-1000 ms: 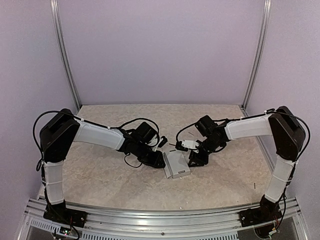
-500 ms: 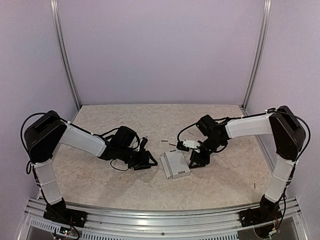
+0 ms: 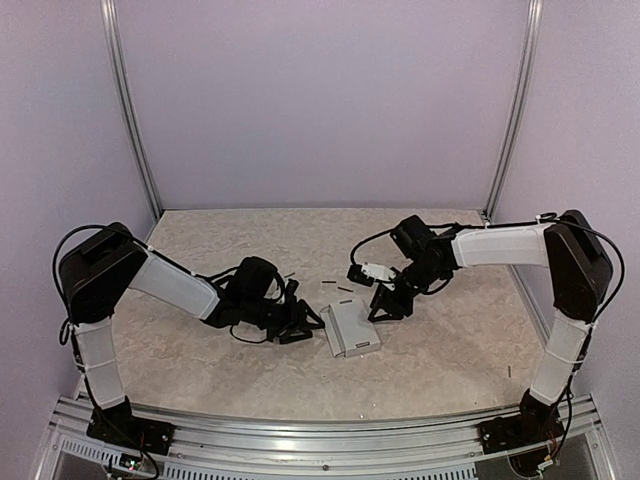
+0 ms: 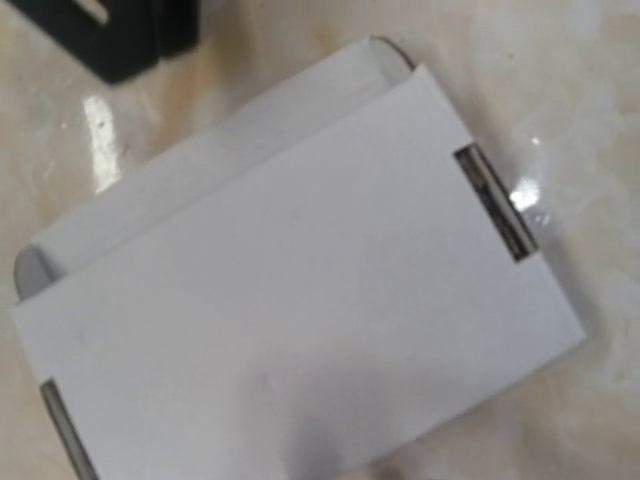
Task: Fold the paper box
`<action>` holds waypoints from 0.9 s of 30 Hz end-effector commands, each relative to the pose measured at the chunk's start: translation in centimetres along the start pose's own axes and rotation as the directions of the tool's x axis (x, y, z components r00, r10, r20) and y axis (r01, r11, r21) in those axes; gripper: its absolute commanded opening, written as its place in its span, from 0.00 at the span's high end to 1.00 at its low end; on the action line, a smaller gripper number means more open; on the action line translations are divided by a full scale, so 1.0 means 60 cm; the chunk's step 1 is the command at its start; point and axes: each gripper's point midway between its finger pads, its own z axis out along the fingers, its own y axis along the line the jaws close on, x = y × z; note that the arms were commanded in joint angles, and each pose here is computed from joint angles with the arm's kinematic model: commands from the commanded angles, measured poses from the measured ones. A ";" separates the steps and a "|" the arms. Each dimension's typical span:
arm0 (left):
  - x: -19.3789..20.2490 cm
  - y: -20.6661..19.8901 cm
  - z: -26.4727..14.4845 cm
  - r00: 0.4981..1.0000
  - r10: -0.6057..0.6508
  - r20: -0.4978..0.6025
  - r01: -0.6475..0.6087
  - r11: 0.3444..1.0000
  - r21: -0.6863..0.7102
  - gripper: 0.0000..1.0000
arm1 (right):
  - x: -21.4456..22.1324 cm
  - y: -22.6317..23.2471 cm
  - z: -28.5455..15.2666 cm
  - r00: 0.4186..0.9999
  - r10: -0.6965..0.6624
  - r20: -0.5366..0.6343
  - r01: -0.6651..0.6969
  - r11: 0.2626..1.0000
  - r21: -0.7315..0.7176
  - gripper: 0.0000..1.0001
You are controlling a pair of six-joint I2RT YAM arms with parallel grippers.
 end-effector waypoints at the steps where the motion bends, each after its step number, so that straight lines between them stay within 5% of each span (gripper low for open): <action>1: 0.007 0.020 0.029 0.999 -0.034 -0.029 0.033 0.999 -0.027 0.51 | -0.008 0.005 0.015 1.000 0.020 0.000 -0.020 1.000 -0.011 0.62; 13: 0.003 0.016 0.056 0.996 -0.022 -0.085 0.021 1.000 -0.015 0.52 | 0.033 0.038 0.051 0.996 0.066 -0.063 -0.072 0.994 -0.084 0.62; 27: -0.022 -0.035 0.033 0.995 0.096 -0.023 -0.097 0.994 -0.042 0.57 | 0.037 0.070 0.082 0.993 0.064 -0.096 -0.076 0.989 -0.128 0.65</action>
